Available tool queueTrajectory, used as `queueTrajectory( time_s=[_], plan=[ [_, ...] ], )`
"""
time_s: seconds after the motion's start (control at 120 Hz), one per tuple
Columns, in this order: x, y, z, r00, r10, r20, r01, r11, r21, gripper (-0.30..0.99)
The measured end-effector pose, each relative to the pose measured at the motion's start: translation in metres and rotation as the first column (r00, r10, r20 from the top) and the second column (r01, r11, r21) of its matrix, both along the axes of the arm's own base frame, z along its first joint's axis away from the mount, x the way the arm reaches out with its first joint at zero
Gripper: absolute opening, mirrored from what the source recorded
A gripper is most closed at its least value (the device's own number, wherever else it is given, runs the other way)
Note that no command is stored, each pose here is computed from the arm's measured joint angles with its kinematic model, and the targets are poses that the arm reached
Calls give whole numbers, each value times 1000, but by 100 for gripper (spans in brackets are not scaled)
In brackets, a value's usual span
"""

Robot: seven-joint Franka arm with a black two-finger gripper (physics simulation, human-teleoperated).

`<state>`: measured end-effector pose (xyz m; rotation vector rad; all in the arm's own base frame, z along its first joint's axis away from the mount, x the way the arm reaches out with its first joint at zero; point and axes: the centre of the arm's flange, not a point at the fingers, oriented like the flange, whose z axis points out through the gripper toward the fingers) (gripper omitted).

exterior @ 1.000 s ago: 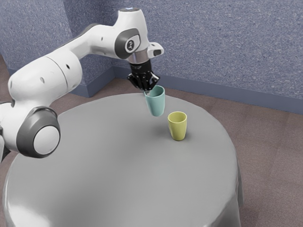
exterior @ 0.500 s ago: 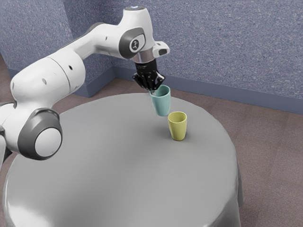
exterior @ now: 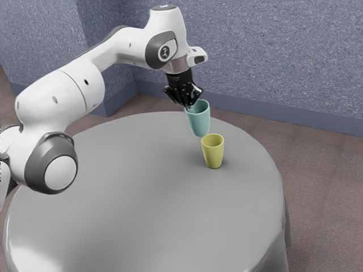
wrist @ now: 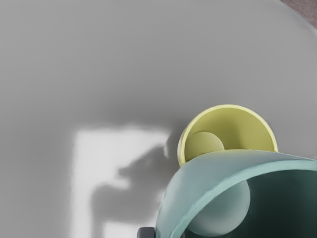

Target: Place the left cup onto the right cup

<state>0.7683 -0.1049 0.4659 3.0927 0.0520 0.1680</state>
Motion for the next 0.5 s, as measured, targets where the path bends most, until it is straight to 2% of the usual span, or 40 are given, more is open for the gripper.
queueTrajectory(
  time_s=[0.5],
  plan=[
    [5, -11, -12, 1000, -12, 9, 12, 1000, -13, -9]
  ],
)
